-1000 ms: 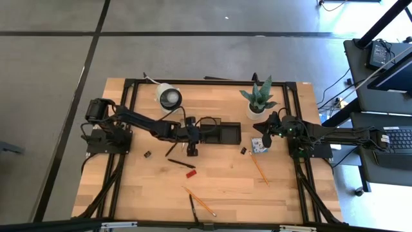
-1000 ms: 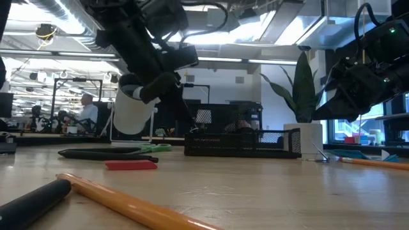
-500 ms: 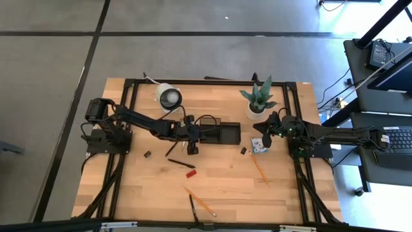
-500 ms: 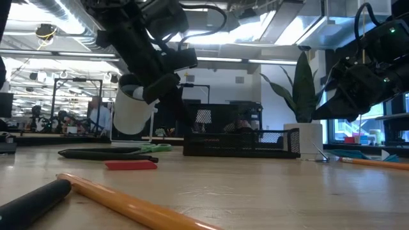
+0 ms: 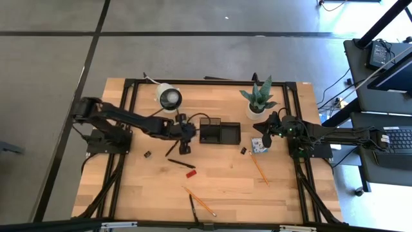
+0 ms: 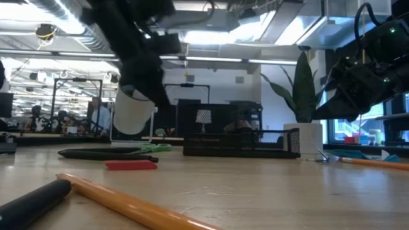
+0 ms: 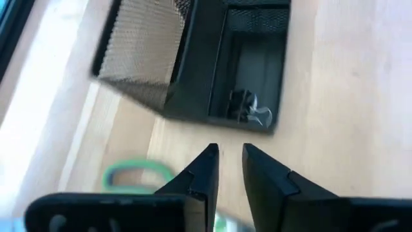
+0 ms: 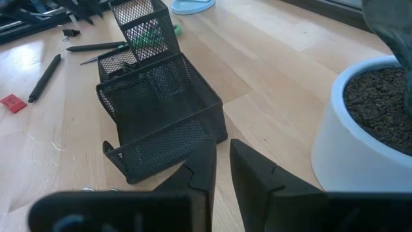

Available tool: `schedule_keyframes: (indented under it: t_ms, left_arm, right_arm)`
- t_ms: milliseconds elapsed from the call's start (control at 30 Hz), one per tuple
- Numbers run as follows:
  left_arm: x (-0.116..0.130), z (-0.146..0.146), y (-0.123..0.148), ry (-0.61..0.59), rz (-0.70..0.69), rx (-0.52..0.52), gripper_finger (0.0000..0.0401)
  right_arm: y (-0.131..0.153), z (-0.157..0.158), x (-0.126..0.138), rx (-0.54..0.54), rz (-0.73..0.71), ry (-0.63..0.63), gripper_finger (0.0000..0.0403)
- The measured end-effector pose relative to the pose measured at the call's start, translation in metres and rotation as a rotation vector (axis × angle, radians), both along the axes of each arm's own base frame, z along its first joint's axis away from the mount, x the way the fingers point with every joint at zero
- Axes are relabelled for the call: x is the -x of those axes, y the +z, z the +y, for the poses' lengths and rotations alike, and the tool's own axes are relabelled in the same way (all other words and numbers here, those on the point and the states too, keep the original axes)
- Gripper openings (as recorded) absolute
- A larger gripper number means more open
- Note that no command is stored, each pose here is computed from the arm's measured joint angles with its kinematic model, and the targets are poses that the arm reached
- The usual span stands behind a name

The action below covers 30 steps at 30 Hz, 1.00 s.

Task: Pick and place office supplies into organizer
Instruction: Put the left black binder clip in the desk organizer

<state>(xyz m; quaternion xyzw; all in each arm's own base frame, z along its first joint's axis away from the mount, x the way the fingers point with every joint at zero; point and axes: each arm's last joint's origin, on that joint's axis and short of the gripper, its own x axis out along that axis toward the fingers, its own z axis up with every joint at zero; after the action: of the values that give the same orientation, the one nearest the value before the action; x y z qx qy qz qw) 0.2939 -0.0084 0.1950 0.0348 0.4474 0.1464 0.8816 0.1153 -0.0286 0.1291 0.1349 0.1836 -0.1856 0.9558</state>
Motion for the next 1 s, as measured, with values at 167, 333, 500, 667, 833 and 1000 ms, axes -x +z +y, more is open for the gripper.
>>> schedule_keyframes:
  t_ms: [167,333,500,667,833,1000]
  left_arm:
    - [0.028,-0.012,0.024,0.083,-0.001,0.144,0.0076]
    - [0.046,-0.034,0.027,0.092,0.078,0.295,0.0077]
    - [0.058,-0.049,0.014,0.235,0.22,0.337,0.0077]
    - [0.074,-0.048,0.0,0.509,0.41,0.361,0.0077]
    - [0.076,-0.051,-0.016,0.62,0.595,0.397,0.0077]
    - [0.073,-0.053,-0.034,0.651,0.706,0.385,0.0077]
  right_arm:
    - [0.0,0.0,0.0,0.0,0.0,0.0,0.0051]
    - [0.0,0.0,0.0,0.002,0.0,0.001,0.0051]
    - [0.0,0.0,0.0,0.002,0.0,0.0,0.0051]
    - [0.0,0.0,0.0,0.004,0.0,0.0,0.0051]
    - [0.0,-0.001,0.0,0.02,0.001,-0.039,0.0051]
    - [0.0,-0.001,0.0,0.02,0.0,-0.04,0.0051]
